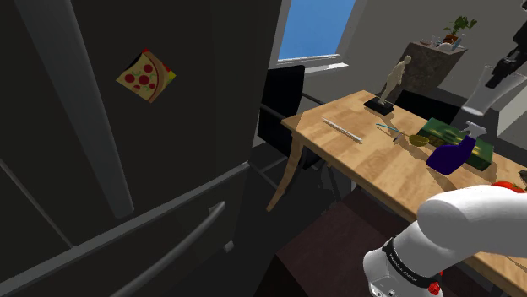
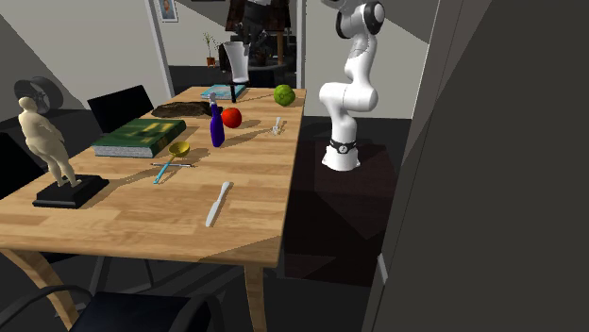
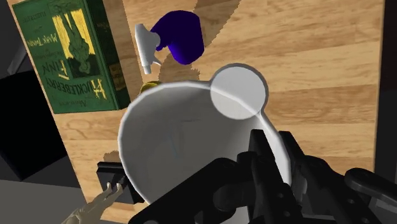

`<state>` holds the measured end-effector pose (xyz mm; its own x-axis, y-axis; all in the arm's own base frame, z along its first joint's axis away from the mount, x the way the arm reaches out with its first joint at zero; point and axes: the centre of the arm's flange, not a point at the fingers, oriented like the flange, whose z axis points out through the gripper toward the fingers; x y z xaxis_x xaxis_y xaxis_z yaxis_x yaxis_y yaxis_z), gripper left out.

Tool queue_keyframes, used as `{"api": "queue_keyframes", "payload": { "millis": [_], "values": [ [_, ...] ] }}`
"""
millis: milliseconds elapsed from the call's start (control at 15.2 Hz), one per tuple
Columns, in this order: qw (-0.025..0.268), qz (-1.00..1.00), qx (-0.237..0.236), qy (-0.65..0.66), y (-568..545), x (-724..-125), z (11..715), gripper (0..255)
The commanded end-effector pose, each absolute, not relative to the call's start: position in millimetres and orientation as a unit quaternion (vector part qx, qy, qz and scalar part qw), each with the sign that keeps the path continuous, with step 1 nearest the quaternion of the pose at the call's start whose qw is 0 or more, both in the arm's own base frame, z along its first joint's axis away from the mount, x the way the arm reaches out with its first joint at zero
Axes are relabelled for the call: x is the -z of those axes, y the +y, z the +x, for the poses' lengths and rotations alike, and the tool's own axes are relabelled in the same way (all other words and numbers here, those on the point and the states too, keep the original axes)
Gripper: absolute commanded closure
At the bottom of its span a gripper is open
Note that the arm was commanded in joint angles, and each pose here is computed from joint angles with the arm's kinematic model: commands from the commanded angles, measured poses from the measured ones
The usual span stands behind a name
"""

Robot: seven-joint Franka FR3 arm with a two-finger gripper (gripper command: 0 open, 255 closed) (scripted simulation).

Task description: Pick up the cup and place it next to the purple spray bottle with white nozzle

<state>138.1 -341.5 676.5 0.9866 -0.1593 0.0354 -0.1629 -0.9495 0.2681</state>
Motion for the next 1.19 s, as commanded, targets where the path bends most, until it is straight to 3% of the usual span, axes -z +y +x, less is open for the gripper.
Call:
{"api": "queue_keyframes", "payload": {
  "millis": [0,990,1122],
  "values": [
    [0.136,0.987,-0.007,-0.081,-345,-677,112,255],
    [0.136,0.987,-0.007,-0.081,-402,-677,-81,255],
    [0.136,0.987,-0.007,-0.081,-402,-666,-81,255]
  ]
}}
